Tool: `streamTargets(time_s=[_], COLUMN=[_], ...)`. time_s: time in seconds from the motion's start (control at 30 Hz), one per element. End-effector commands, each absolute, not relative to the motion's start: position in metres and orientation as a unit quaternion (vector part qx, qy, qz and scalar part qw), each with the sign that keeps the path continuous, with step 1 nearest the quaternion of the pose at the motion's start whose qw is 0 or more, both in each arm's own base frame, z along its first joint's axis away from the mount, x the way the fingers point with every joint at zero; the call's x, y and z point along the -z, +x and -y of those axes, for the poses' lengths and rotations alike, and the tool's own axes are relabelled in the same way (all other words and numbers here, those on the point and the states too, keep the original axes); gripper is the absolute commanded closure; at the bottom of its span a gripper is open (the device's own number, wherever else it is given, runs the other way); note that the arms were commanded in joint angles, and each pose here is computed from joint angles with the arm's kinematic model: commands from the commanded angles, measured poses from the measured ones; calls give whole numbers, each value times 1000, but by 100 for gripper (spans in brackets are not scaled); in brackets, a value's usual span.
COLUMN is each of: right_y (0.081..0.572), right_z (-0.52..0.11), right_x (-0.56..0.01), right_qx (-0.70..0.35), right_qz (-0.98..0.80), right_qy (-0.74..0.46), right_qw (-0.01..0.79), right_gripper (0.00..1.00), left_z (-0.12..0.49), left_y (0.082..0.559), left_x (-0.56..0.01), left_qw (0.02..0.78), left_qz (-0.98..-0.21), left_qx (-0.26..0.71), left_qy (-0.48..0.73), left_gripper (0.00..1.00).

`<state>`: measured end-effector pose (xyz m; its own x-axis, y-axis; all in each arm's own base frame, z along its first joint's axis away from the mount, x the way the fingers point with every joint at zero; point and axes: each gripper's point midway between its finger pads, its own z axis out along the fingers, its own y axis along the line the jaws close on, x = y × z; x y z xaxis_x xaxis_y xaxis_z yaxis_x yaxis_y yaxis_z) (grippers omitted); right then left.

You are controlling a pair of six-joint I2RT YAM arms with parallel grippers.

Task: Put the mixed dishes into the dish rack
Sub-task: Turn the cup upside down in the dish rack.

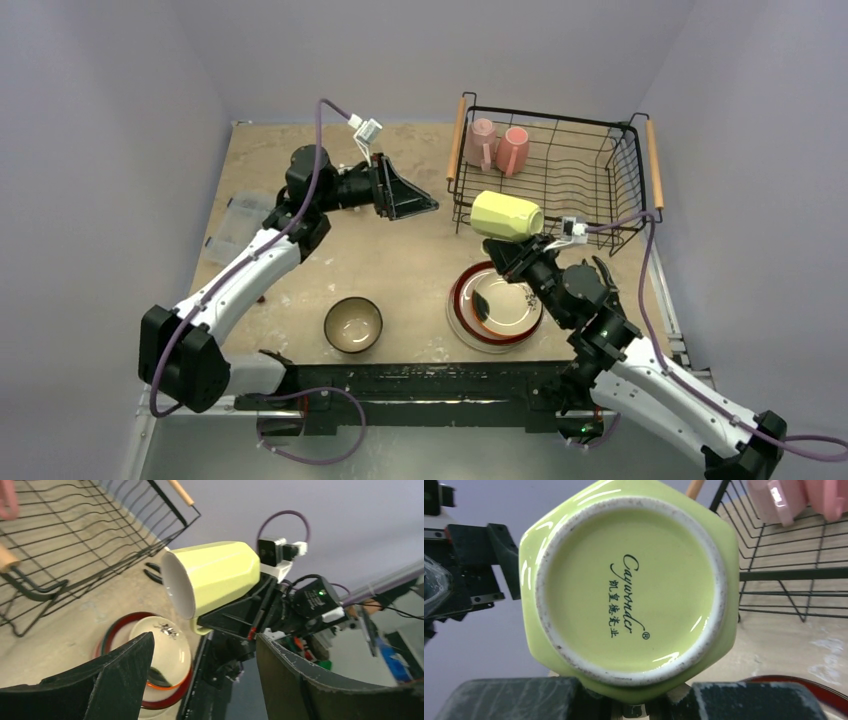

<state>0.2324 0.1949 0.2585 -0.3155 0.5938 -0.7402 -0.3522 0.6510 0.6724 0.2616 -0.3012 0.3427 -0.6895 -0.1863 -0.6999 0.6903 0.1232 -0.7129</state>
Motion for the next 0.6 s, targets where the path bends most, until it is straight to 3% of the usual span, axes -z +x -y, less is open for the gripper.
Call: streamTargets(time_s=[0.0, 0.27, 0.4, 0.57], right_y=[230, 221, 221, 229], right_z=[-161, -144, -130, -116], right_x=[-300, -290, -291, -300], right_qx=[-383, -339, -285, -201], right_qz=[-669, -708, -735, -766], right_qy=[124, 127, 125, 104], right_qw=[624, 606, 602, 602], right_gripper=[100, 100, 100, 100], left_z=[278, 219, 177, 160], left_y=[280, 305, 319, 320], left_x=[-321, -314, -320, -358], left_qw=[413, 511, 563, 583], left_qz=[-731, -781, -789, -778], left_qx=[505, 326, 222, 226], left_qy=[200, 154, 108, 69], left_gripper=[27, 26, 15, 10])
